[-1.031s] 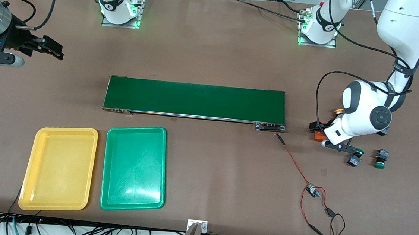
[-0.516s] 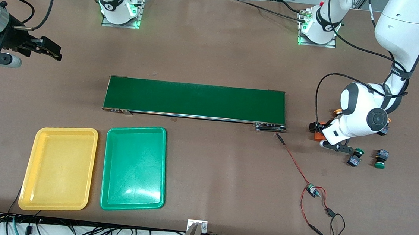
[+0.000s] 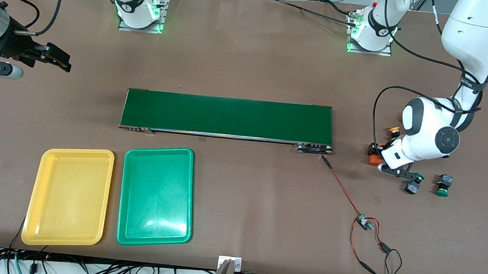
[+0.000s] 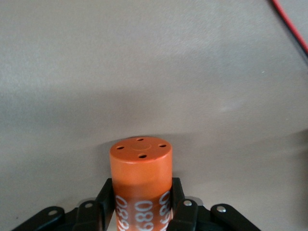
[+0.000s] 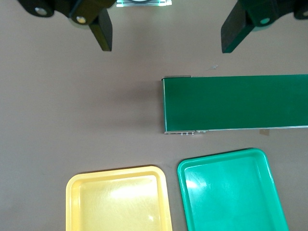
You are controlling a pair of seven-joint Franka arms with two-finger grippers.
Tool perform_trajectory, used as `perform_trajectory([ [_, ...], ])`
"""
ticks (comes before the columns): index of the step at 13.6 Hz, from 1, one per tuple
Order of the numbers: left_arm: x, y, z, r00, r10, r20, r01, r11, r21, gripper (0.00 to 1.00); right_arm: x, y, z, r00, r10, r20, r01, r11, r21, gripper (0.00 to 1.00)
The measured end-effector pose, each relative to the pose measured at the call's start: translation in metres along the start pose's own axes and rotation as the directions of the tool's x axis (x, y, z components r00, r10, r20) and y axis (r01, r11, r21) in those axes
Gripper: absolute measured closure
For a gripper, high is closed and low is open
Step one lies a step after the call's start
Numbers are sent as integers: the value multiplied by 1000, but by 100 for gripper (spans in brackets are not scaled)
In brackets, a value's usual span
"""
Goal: Sort buttons by color to trays
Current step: 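Close the left gripper on the orange battery and lift it, then carry the battery onto the conveyor belt and open the left gripper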
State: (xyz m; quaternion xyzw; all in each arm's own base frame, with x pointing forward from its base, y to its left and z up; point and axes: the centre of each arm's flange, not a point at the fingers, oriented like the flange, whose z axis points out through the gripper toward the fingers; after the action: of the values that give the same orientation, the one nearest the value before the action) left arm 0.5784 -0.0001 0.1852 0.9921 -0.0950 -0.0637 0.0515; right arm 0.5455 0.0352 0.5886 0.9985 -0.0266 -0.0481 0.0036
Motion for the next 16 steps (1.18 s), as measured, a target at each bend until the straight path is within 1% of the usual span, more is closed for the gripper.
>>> perform_trajectory([
  [2,12,25,-19,999,49,3,-49,999,-18,50,1,11,0,1000,21,0,-21,1000,1,0],
  [4,29,63,-57,991,133,23,-132,990,-48,50,3,29,0,999,52,0,-52,999,5,0],
  [6,44,98,-104,970,242,34,-239,968,-72,50,3,40,0,998,70,0,-70,998,6,0],
  [7,48,107,-122,954,298,36,-294,952,-80,50,4,41,0,997,72,1,-72,997,7,0],
  [8,49,110,-135,930,366,37,-362,928,-86,50,4,42,1,997,73,2,-73,997,7,0],
  [9,48,113,-140,896,443,40,-438,894,-96,50,4,41,1,997,73,3,-73,997,6,0],
  [12,44,122,-138,758,651,45,-641,755,-135,50,4,40,2,997,71,4,-71,997,6,0],
  [14,41,125,-136,676,736,42,-723,673,-157,50,5,38,3,998,67,6,-67,998,6,0],
  [16,40,127,-136,608,794,31,-780,604,-165,50,6,34,6,998,60,12,-60,998,4,0],
])
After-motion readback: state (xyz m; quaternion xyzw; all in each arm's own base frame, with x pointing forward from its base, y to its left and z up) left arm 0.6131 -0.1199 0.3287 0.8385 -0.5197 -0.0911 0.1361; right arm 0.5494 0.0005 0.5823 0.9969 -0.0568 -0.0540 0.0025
